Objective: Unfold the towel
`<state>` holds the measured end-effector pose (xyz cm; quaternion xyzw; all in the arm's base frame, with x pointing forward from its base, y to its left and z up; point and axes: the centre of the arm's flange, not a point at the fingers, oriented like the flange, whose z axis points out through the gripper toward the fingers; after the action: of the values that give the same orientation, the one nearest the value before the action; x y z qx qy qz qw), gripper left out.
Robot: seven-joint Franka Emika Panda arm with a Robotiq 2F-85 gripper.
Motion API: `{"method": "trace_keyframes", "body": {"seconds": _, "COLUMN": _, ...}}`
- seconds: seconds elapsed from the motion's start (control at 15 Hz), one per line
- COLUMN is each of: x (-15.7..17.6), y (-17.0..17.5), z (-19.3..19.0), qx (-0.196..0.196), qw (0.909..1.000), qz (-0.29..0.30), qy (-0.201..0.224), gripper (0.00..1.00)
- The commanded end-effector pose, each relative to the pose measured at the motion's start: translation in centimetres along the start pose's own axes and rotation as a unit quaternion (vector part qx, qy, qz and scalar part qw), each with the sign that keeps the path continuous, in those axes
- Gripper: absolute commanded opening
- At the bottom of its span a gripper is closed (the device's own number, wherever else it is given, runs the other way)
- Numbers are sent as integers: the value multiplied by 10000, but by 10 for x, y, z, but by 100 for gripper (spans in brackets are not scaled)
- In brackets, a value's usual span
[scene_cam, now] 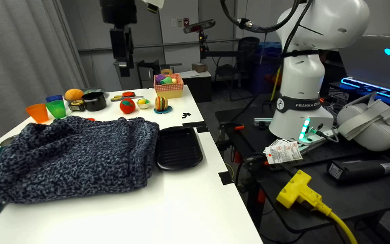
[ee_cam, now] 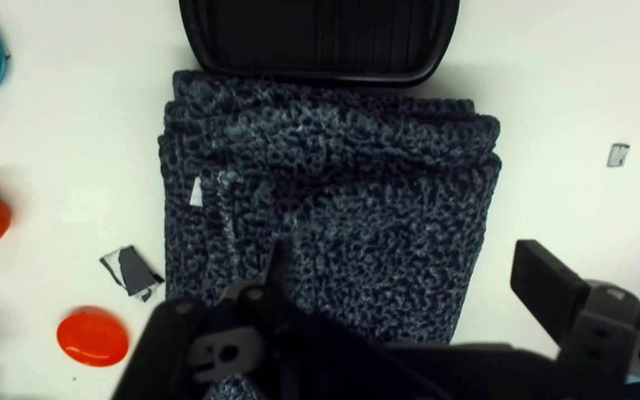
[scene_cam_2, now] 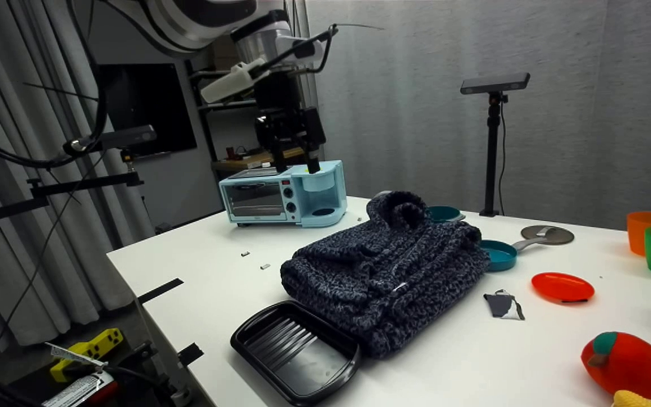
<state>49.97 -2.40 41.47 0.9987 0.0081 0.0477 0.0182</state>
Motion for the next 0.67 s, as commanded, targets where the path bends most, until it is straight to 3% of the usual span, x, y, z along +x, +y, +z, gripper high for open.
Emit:
{"method": "trace_keyframes", "body": {"seconds": 0.0, "x": 51, "y": -5, "z": 13, "qx": -342, "qw": 9986, "qz": -307, "qy": 267, "gripper": 100}}
{"method": "trace_keyframes", "body": {"seconds": 0.07, "x": 53, "y": -8, "z": 12, "qx": -427, "qw": 9978, "qz": -371, "qy": 345, "gripper": 100}}
{"method": "trace_keyframes", "body": {"seconds": 0.13, "x": 31, "y": -4, "z": 12, "qx": -261, "qw": 9991, "qz": -264, "qy": 200, "gripper": 100}}
{"method": "trace_keyframes", "body": {"seconds": 0.6, "x": 47, "y": -6, "z": 18, "qx": -312, "qw": 9984, "qz": -370, "qy": 286, "gripper": 100}}
